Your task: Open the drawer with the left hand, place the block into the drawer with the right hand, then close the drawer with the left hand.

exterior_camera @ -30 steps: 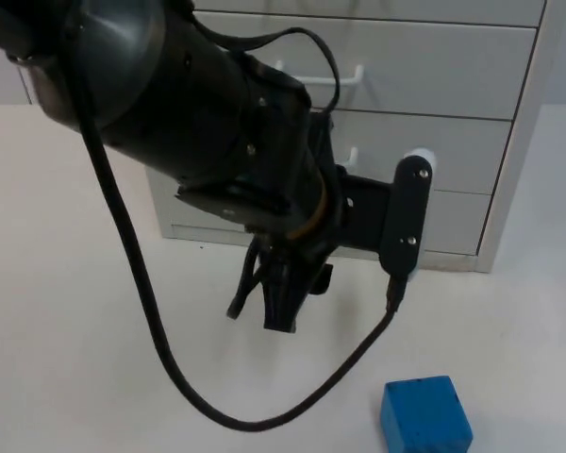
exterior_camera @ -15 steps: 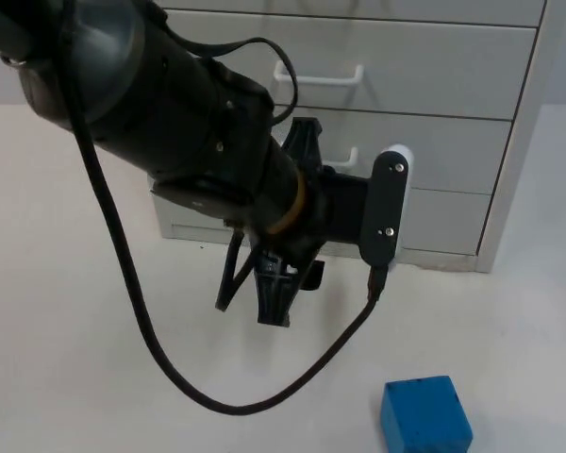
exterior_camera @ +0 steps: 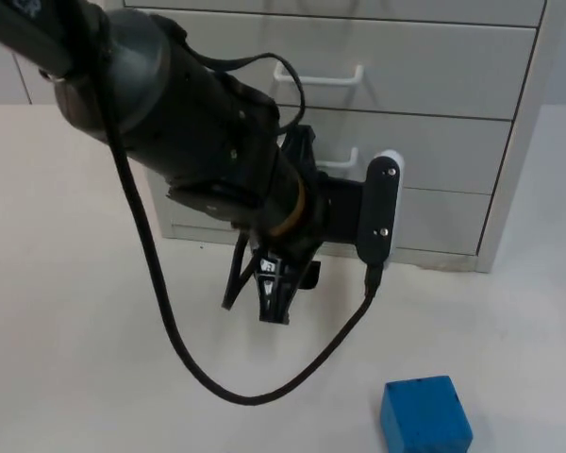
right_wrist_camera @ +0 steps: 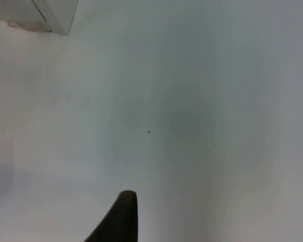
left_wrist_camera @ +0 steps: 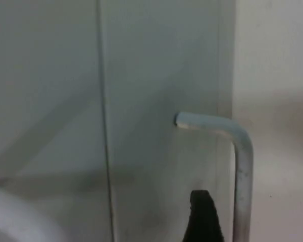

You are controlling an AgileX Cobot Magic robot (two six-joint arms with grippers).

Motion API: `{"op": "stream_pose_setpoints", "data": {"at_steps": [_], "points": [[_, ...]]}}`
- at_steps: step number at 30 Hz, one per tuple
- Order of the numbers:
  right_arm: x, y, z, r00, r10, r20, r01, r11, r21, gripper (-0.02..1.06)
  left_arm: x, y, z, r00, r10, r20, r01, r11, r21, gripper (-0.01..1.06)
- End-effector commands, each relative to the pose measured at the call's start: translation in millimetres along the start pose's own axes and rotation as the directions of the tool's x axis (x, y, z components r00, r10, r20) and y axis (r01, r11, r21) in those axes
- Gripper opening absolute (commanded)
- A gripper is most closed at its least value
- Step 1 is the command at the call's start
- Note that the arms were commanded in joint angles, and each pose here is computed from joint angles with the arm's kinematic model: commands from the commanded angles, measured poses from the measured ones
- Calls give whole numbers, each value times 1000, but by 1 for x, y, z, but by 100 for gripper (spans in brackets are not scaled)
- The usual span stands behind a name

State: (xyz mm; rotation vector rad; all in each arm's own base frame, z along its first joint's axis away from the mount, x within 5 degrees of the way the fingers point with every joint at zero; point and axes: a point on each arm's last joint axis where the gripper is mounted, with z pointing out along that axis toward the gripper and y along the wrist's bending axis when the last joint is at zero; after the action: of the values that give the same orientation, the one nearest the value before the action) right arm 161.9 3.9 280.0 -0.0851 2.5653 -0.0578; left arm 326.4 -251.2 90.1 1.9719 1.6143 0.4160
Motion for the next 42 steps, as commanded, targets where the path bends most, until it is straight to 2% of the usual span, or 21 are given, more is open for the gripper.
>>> {"op": "stream_pose_setpoints", "data": {"at_steps": [1,3,4,5,6,7,8,13,15,20,23,29,35,42], "points": [[-2,0,-2,1000,-1,15,1,1000,-2,105,1,-1,3,999,-31,-12,31,1000,5,55],[-2,0,-2,1000,-1,15,1,1000,-2,105,2,-2,4,999,-39,-23,39,999,11,45],[-2,0,-2,1000,-1,15,1,1000,-2,105,2,-2,4,998,-54,-25,54,998,14,30],[-2,0,-2,1000,-1,15,1,1000,-2,105,2,-3,4,998,-59,-26,59,998,15,25],[-2,0,-2,1000,-1,15,1,1000,-2,105,3,-3,4,998,-61,-34,61,998,14,12],[-2,0,-2,1000,-1,15,1,1000,-2,105,3,-3,4,998,-61,-34,61,998,14,12],[-2,0,-2,1000,-1,15,1,1000,-2,105,4,-3,4,997,-68,-47,69,997,15,1],[-2,0,-2,1000,-1,15,1,1000,-2,105,8,-8,3,986,-117,-121,121,992,28,0],[-2,0,-2,1000,-1,15,1,1000,-2,105,9,-19,-2,982,-100,-161,111,992,55,0],[-2,0,-2,1000,-1,15,1,1000,-2,105,9,-47,-16,986,-42,-163,62,991,120,0],[-2,0,-2,1000,0,15,0,1000,-3,105,14,-61,-26,982,-37,-184,65,987,149,0],[-2,0,-2,1000,8,15,-8,1000,-3,105,19,-67,-36,974,-78,-213,115,980,164,0],[-2,0,-2,1000,18,15,-18,1000,-3,105,26,-82,-46,967,-65,-247,118,972,204,0],[-2,0,-2,1000,18,15,-18,1000,-3,105,18,-94,-50,970,-31,-241,101,954,282,0]]}}
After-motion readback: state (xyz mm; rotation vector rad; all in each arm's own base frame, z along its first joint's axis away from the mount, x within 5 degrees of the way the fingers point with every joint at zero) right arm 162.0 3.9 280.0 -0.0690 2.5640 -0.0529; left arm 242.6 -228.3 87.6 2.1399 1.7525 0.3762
